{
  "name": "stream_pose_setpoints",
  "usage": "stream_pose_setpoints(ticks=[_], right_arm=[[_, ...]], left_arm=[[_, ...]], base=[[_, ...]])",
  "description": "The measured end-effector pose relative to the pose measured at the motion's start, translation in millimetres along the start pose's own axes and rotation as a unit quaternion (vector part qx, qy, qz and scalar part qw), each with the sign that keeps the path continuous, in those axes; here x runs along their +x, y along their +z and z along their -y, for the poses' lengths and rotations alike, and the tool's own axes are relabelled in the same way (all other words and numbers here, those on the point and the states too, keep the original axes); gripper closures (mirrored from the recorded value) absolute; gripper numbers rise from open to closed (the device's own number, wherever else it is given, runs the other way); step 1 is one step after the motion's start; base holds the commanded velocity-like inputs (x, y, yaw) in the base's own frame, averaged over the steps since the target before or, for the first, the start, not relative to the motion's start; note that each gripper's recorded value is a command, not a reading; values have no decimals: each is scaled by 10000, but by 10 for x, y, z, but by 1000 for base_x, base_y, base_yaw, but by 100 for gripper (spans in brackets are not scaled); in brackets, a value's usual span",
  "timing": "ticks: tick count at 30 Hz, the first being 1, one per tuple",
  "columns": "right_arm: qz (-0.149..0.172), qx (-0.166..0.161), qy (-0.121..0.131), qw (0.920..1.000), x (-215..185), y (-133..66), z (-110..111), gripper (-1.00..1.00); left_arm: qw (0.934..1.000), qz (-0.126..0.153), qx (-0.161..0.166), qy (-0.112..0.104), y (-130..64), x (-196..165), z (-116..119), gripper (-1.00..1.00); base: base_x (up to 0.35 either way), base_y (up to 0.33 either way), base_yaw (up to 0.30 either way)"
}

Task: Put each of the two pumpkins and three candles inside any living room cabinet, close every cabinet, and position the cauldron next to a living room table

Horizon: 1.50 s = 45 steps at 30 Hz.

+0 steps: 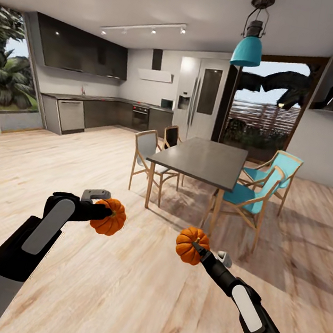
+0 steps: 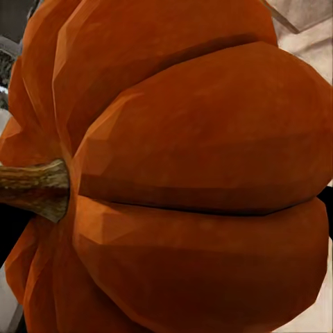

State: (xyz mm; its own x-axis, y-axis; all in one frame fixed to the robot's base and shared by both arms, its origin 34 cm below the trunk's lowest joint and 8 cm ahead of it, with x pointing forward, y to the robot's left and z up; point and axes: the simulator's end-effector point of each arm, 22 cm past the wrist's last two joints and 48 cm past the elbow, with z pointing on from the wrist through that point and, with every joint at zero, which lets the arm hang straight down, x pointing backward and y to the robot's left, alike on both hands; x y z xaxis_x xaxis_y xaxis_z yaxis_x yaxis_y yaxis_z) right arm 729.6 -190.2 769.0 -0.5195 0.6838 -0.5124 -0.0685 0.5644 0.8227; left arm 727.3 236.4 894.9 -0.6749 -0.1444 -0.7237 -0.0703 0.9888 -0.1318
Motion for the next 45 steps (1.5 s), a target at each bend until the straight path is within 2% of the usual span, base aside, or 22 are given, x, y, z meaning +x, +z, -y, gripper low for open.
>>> stream_pose_setpoints(ticks=[6,15,32,45], right_arm=[[10,-22,-9,10000,-11,-6,-20,100],[18,-17,-14,10000,-17,-7,-22,100],[-45,-53,-81,9999,29,1,-73,100],[-66,-76,-116,9999,42,3,-105,100]], left_arm=[[10000,14,0,5,-15,-10,0,100],[10000,17,19,-3,-19,-13,11,100],[10000,49,10,13,-50,-34,11,100],[10000,73,24,18,-71,-50,22,100]], base=[[297,179,259],[295,208,91],[288,197,272],[50,20,281]])
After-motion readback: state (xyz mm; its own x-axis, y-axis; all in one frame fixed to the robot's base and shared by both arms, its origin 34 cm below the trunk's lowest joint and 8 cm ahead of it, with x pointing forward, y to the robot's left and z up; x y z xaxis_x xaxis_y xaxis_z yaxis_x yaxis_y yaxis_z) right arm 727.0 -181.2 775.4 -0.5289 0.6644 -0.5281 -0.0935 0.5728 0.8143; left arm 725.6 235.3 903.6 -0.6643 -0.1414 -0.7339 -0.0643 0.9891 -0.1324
